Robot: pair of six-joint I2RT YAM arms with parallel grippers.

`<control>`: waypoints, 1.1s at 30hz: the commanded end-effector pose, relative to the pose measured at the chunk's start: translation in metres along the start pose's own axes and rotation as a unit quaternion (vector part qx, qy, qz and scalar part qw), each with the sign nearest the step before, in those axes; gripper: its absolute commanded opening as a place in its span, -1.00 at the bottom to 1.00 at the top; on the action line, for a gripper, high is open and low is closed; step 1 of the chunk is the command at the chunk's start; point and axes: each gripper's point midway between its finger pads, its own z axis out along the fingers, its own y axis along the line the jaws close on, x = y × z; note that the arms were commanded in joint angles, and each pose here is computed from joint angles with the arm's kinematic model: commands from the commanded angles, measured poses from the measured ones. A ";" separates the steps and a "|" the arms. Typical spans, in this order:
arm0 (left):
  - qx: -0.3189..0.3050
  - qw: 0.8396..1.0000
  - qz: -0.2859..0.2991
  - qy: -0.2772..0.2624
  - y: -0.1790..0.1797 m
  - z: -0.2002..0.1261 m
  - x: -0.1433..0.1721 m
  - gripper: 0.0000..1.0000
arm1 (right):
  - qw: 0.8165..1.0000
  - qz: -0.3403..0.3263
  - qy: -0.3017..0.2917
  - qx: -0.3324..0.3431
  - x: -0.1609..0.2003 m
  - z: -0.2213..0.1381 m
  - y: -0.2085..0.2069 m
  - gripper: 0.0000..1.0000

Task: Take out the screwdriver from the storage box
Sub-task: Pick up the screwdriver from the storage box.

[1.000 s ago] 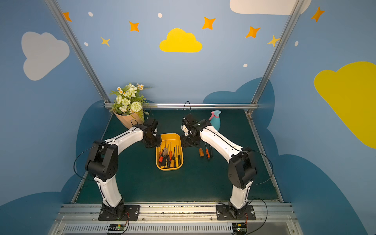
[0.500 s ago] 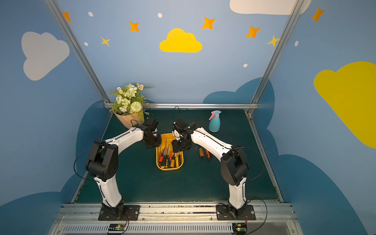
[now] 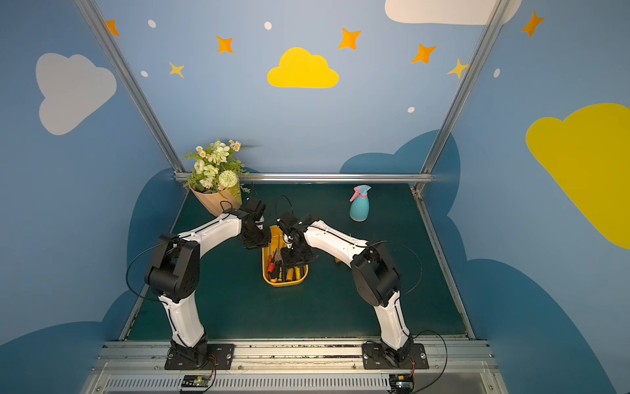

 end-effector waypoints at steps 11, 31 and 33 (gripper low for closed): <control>0.030 1.000 -0.005 0.000 -0.013 -0.005 -0.003 -0.95 | 0.997 0.036 0.051 0.053 0.014 0.029 -0.016 -0.01; 0.012 1.000 -0.016 0.003 -0.002 -0.007 0.006 -0.95 | 0.998 -0.011 0.038 0.057 0.007 0.024 -0.012 -0.88; 0.013 1.000 -0.017 0.003 -0.003 -0.007 0.006 -0.95 | 0.998 -0.019 0.032 0.055 0.005 0.021 -0.010 -0.93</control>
